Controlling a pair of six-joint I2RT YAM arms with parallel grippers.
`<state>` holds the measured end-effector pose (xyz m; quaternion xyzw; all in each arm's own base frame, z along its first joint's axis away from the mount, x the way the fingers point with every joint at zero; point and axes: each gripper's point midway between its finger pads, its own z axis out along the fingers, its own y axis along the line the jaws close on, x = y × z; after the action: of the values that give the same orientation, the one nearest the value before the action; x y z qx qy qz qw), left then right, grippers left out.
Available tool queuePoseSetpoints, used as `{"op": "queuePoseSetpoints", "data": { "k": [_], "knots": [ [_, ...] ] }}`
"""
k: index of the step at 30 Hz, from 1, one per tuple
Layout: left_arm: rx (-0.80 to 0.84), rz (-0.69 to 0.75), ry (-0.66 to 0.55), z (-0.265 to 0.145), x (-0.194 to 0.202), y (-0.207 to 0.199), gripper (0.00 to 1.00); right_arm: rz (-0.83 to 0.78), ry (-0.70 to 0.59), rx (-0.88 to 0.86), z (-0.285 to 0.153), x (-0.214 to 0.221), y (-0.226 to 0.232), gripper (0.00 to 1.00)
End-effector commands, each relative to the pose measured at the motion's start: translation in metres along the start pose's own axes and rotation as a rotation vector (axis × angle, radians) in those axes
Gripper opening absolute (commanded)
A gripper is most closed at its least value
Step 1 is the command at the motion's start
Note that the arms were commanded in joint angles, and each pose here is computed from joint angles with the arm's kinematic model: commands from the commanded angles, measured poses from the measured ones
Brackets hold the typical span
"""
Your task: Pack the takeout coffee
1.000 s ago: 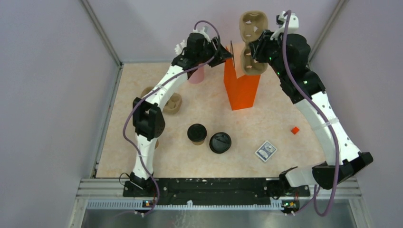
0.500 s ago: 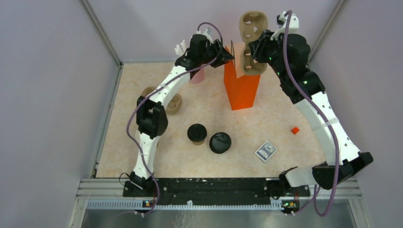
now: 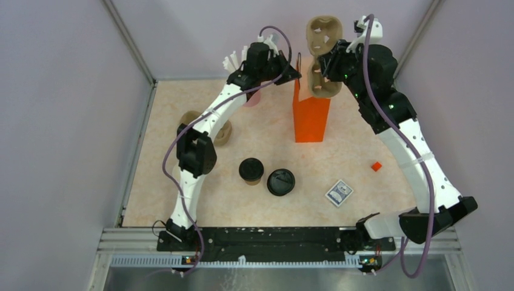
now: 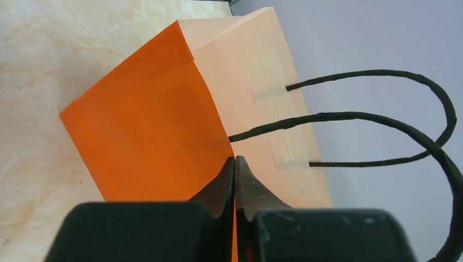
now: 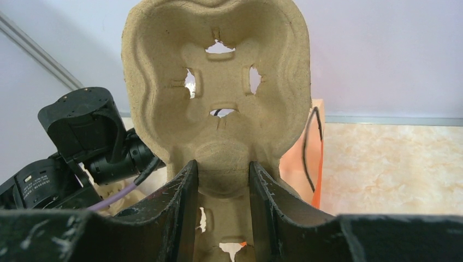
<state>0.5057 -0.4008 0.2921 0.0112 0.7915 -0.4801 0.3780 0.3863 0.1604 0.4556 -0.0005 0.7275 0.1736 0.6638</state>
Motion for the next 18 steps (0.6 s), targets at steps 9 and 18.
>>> {"op": "queuePoseSetpoints", "data": {
  "k": [9, 18],
  "knots": [
    [0.098, -0.008, 0.002, -0.047, 0.016, -0.076, 0.0, 0.104, 0.018, 0.013, -0.017, -0.004, -0.001, 0.27],
    [0.099, -0.062, 0.005, -0.053, 0.041, -0.087, 0.0, 0.198, 0.083, 0.052, -0.01, 0.026, -0.006, 0.25]
  ]
}}
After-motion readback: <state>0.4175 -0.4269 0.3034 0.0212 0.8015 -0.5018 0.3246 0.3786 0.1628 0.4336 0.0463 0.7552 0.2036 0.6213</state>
